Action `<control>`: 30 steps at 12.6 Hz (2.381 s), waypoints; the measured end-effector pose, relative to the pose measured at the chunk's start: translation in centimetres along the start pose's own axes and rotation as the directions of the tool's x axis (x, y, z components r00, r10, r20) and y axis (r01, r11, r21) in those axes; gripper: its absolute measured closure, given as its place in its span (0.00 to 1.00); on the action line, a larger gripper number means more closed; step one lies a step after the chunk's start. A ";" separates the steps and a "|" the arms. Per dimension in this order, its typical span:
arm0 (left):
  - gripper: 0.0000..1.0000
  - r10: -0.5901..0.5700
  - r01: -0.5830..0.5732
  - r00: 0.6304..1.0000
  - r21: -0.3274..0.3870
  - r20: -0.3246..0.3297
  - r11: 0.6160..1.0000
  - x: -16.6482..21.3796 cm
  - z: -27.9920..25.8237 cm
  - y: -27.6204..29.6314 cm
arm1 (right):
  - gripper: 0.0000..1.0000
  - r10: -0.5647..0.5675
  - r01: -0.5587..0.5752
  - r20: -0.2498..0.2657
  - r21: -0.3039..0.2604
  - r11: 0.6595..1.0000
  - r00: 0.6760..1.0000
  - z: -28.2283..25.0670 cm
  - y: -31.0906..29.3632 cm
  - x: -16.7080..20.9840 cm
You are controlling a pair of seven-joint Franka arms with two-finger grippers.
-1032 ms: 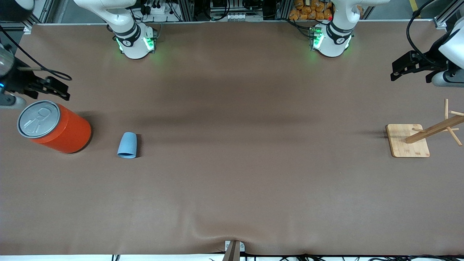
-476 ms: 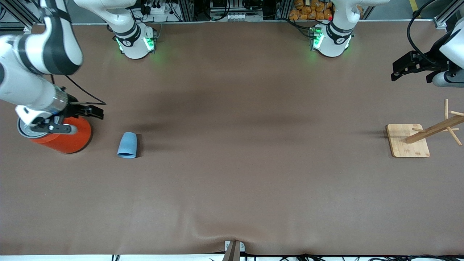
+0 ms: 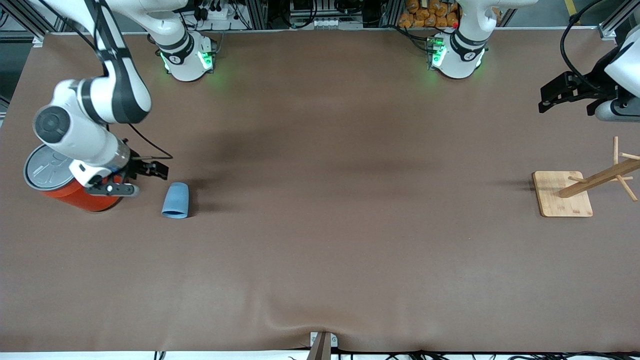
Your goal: Flip cup
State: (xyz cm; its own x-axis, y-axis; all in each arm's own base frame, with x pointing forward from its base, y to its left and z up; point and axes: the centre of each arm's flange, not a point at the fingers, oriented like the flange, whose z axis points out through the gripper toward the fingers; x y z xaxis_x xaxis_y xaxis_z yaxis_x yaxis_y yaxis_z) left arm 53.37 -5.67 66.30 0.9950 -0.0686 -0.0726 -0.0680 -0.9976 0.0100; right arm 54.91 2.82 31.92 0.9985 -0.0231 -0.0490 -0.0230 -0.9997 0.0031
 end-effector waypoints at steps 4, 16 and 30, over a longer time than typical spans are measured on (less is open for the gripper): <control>0.00 0.003 -0.003 1.000 0.001 0.011 1.000 0.7 0.9 0.2 | 0.00 -0.008 0.008 -0.025 -0.002 1.000 1.000 5.6 -0.5 1.3; 0.00 0.007 -0.007 1.000 0.001 0.003 1.000 4.4 4.7 0.6 | 0.21 -0.031 0.031 -0.013 -0.006 0.999 0.999 9.6 -2.1 3.9; 0.00 -0.088 0.126 0.992 -0.622 0.092 0.773 11.8 13.9 -1.4 | 0.21 -0.135 0.141 -0.047 0.192 0.971 0.990 -9.1 -24.0 6.8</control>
State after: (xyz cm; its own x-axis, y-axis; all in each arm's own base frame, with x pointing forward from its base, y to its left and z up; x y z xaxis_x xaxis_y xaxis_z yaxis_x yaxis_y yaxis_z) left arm 64.20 -5.15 51.61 0.9861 0.0190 -0.1649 0.1184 -0.7767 0.6187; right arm 62.71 26.66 40.58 0.9937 0.1121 -0.0018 0.1096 -0.9746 -0.1953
